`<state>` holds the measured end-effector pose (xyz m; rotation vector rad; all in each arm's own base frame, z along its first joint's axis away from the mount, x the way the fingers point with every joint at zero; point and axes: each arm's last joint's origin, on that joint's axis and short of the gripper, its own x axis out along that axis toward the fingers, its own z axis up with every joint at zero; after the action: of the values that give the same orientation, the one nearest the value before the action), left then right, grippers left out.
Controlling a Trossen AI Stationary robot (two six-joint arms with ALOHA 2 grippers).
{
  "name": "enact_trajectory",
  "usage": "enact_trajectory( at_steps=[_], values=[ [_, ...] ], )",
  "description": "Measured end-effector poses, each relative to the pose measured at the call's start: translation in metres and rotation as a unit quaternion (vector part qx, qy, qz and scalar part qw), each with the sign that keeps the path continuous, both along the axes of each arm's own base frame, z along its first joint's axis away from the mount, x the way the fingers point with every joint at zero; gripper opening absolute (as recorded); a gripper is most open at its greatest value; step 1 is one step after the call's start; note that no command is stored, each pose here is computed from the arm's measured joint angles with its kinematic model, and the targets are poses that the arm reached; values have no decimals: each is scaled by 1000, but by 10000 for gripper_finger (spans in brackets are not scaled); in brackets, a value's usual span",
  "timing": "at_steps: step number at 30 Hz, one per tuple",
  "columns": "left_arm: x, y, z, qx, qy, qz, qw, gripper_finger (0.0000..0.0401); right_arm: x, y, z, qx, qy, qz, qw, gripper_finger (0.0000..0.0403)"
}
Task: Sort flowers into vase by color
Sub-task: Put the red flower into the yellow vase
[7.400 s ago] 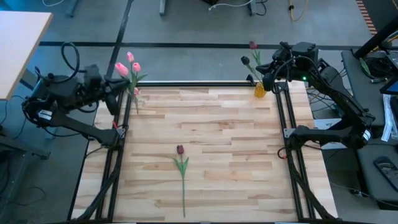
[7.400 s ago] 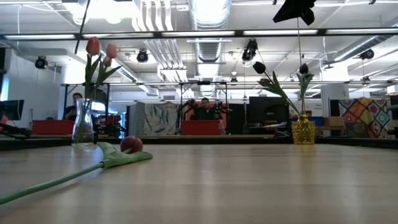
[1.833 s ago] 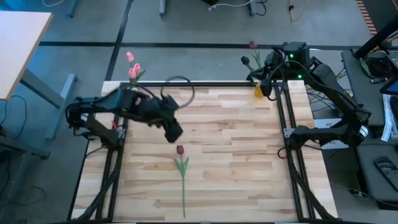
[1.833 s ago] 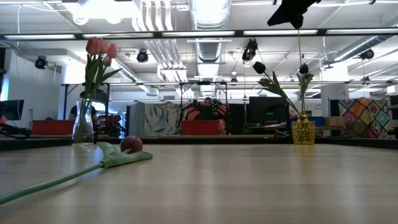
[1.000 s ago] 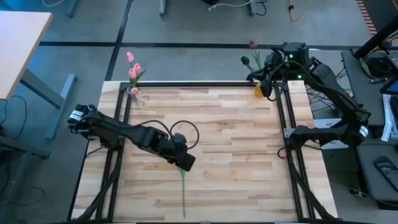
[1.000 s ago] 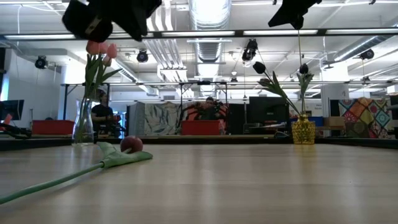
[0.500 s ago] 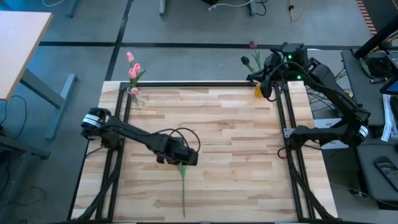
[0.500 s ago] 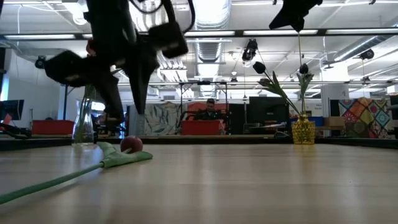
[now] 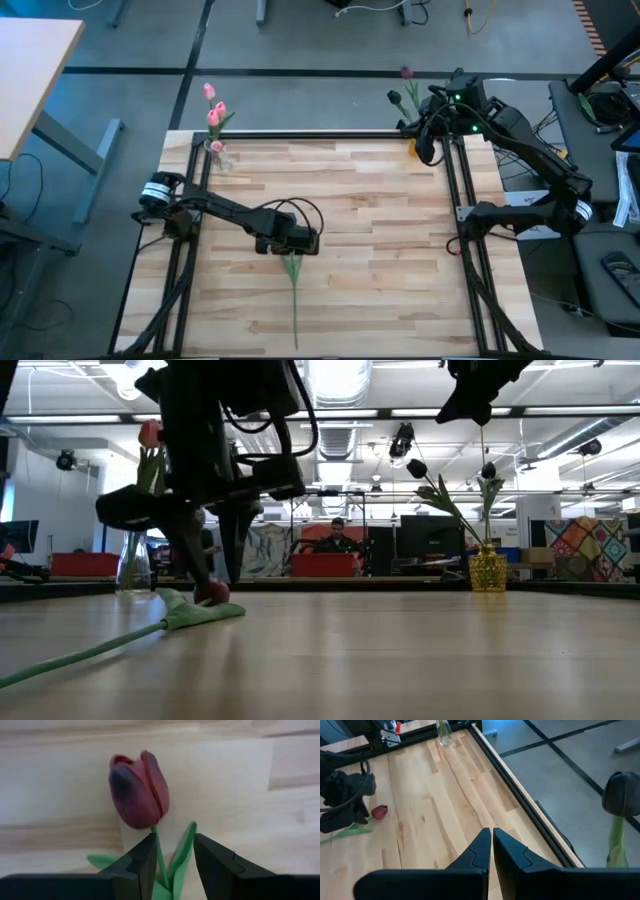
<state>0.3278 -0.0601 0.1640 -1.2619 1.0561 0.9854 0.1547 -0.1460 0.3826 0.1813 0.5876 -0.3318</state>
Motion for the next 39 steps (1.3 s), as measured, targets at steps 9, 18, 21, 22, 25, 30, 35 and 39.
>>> enact_trajectory(
  at_steps=[9,18,21,22,25,30,35,39],
  values=[
    [-9,3,-21,-9,-7,18,1000,113,0,0,0,2,-2,-3,1000,13],
    [-8,3,-23,1,-20,-15,1000,56,-2,2,2,3,-5,-4,1000,13],
    [-7,3,-23,16,-31,-8,999,12,-4,4,4,-4,-6,-5,1000,13],
    [-5,4,-22,24,-39,-6,999,7,-5,5,5,-7,-8,-5,1000,13],
    [-1,8,-17,48,-70,-14,996,7,-10,10,9,-18,-16,-4,1000,13],
    [8,27,5,108,-146,-18,983,2,-21,21,18,-33,-34,-7,999,13],
    [22,67,40,187,-268,-34,944,1,-32,33,26,-40,-58,-15,997,13],
    [36,103,71,267,-396,-37,878,1,-40,40,31,-48,-68,-38,996,13]
  ],
)
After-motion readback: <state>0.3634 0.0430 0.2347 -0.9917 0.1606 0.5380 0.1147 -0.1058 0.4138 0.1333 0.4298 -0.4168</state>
